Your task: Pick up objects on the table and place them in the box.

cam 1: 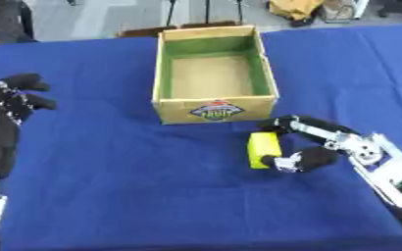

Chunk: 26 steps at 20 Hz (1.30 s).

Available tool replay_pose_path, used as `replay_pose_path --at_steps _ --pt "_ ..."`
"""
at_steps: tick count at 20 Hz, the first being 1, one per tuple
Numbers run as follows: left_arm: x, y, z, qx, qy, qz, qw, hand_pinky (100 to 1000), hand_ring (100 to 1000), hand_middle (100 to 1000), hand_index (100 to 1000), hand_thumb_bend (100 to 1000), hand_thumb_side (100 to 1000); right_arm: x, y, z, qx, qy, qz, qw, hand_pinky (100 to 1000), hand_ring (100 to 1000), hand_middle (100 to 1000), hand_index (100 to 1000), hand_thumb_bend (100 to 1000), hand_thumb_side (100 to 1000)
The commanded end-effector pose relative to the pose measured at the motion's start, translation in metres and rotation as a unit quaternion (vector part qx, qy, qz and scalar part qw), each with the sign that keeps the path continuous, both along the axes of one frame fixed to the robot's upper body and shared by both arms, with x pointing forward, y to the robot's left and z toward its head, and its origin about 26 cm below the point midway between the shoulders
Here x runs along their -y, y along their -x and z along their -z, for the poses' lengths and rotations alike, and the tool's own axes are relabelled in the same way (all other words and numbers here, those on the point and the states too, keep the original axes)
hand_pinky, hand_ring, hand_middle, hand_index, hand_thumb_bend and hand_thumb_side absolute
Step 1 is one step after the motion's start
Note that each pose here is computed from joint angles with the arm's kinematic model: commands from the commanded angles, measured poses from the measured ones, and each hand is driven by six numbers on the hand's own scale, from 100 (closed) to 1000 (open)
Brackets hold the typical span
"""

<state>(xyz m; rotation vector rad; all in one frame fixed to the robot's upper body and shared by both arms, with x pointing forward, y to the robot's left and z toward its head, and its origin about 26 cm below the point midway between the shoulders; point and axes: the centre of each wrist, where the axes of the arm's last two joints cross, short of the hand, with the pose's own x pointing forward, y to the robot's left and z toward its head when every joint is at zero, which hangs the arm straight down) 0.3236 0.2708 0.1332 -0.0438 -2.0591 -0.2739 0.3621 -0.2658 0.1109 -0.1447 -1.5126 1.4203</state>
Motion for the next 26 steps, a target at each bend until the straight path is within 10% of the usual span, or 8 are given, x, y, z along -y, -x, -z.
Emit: replay_pose_path --at_steps 1,15,26 --pt "-0.0016 -0.0006 -0.0072 0.011 -0.005 0.003 1.000 708 535 609 744 807 890 0.0014 -0.0028 -0.0061 0.013 0.011 -0.001 1.000 880 891 820 963 364 545" --pt "-0.0014 -0.0005 -0.0066 0.010 -0.005 0.004 1.000 708 534 609 744 806 892 -0.0001 -0.0029 -0.0049 0.038 0.062 -0.011 0.997 854 833 764 908 363 492" --pt "-0.0014 -0.0004 -0.0060 0.009 -0.004 0.004 1.000 709 534 609 744 804 893 -0.0009 -0.0048 -0.0034 0.074 0.075 0.014 0.994 716 656 538 777 278 419"
